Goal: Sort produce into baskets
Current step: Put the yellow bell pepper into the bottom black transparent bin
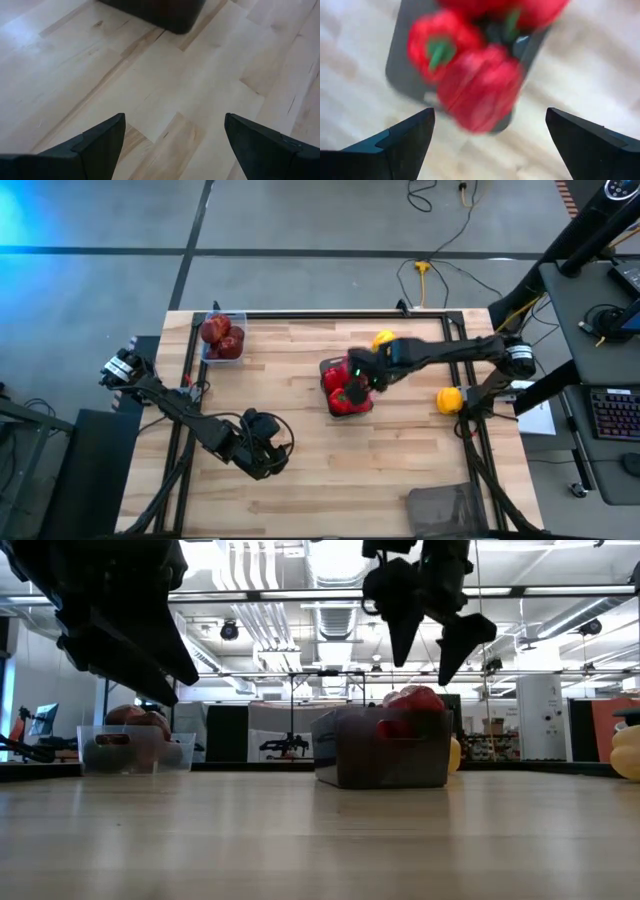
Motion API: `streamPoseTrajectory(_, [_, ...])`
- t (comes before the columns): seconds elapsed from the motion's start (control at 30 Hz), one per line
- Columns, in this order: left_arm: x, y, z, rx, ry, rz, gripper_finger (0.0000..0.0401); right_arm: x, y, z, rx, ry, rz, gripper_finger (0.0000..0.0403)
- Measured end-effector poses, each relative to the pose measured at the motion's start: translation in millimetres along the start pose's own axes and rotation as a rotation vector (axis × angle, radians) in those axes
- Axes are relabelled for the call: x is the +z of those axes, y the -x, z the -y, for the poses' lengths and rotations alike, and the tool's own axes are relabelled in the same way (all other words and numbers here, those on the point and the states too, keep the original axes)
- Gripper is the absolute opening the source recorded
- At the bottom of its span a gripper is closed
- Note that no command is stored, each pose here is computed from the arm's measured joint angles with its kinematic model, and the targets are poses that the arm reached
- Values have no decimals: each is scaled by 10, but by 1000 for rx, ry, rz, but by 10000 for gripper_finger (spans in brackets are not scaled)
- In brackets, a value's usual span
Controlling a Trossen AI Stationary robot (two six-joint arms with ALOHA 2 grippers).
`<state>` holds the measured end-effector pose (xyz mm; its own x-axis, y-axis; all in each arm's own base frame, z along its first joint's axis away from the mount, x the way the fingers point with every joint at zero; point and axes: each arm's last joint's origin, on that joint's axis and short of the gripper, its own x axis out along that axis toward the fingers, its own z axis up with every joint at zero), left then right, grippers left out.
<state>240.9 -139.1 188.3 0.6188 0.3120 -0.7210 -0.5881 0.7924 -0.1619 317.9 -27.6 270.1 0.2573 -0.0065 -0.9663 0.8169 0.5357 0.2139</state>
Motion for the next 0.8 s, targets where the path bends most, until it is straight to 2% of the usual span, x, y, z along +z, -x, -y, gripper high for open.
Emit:
streamPoseTrajectory(0.2, [14,2,27,-22,19,11,323,438,65,541,-117,-109,115,374])
streamPoseTrajectory(0.37, [16,2,30,-25,33,11,323,788,-60,952,-200,-193,101,375])
streamPoseTrajectory(0.6, [47,4,39,-23,66,34,323,1064,-198,1297,-247,-606,174,375])
streamPoseTrajectory(0.67, [74,5,29,-11,68,63,323,1124,-228,1317,-222,-687,209,375])
streamPoseTrajectory(0.8, [101,2,15,16,53,116,323,1166,-360,1381,-252,-844,194,375])
